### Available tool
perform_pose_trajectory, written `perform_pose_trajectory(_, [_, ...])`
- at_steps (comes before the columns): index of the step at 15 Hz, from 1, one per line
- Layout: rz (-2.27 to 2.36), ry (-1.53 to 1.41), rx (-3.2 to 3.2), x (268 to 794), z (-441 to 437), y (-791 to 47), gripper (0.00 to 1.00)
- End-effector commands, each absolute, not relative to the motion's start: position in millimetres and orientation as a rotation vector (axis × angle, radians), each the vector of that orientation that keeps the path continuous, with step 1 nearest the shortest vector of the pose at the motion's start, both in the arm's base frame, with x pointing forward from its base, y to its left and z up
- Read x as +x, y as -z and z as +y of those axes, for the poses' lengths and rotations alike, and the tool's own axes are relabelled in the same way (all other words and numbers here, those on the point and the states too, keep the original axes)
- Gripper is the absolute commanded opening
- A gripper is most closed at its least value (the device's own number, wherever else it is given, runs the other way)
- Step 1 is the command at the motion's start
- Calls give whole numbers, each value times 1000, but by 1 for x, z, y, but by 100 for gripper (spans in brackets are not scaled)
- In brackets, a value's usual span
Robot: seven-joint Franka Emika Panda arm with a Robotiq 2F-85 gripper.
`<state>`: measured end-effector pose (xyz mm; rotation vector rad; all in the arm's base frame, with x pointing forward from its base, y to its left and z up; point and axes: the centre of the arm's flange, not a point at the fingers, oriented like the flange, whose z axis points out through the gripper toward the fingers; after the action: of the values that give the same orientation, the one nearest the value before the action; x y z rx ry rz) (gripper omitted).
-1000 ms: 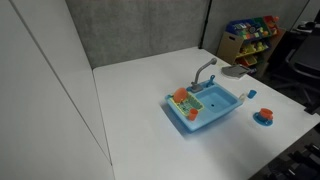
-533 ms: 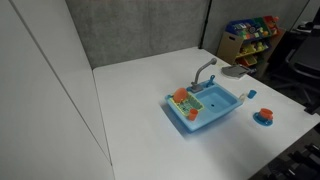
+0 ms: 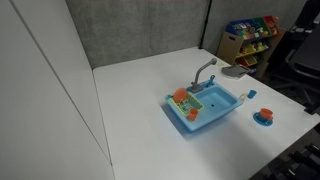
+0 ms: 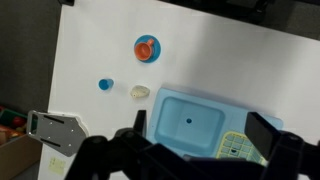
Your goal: Put the white bottle on the sink
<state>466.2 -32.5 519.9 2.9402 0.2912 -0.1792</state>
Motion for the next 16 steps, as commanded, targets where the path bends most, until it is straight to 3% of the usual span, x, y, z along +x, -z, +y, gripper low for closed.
perform_pose_trajectory(1, [337,96,2977,481,-14,-520,100])
perform_pose_trajectory(16, [449,14,3042,540,51,-435,100])
